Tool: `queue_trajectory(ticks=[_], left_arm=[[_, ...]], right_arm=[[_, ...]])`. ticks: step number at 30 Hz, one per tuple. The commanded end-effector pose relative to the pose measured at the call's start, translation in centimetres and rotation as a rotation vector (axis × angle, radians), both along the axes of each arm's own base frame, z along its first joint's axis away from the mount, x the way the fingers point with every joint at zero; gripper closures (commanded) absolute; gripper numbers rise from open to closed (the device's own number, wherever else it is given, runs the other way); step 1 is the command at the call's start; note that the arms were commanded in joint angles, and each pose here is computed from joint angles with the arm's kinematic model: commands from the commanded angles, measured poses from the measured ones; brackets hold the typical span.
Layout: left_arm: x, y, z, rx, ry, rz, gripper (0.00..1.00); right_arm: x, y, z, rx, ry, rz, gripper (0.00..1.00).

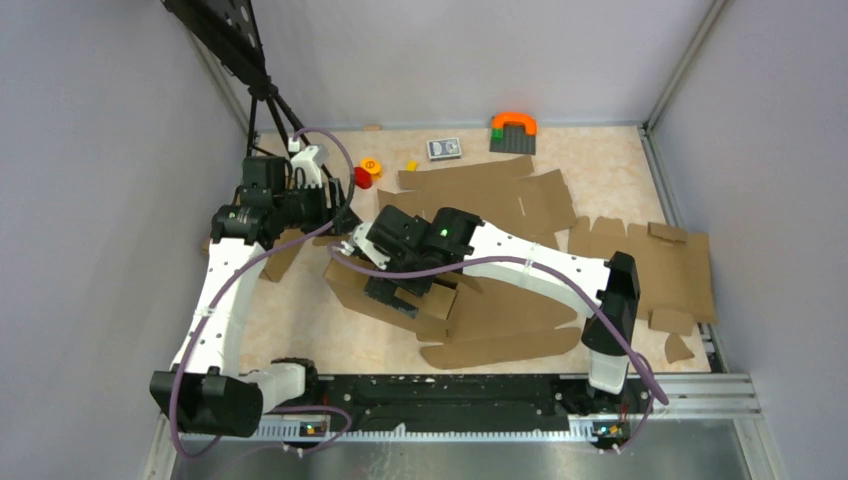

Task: Fold the paper box
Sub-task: Close the paper box at the center of the board.

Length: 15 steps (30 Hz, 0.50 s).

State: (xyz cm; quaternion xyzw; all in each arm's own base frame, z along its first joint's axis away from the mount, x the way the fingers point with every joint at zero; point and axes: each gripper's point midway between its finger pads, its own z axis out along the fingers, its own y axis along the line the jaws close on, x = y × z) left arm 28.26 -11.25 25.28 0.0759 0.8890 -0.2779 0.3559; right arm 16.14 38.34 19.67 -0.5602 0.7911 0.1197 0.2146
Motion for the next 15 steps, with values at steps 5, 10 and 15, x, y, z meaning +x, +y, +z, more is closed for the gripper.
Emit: queue_trajectory(ticks=[5, 10, 15], left_arm=[[0.3, 0.2, 0.6, 0.005, -0.041, 0.004, 0.39], [0.3, 0.8, 1.0, 0.031, -0.054, 0.041, 0.37], [0.5, 1.6, 2.6, 0.054, -0.103, 0.087, 0.32]], right_arm=[[0.5, -0.8, -1.1, -0.055, -0.063, -0.029, 0.23], [0.7, -1.0, -0.6, -0.061, -0.085, -0.012, 0.44], [1.3, -0.7, 2.7, 0.016, -0.148, 0.007, 0.49]])
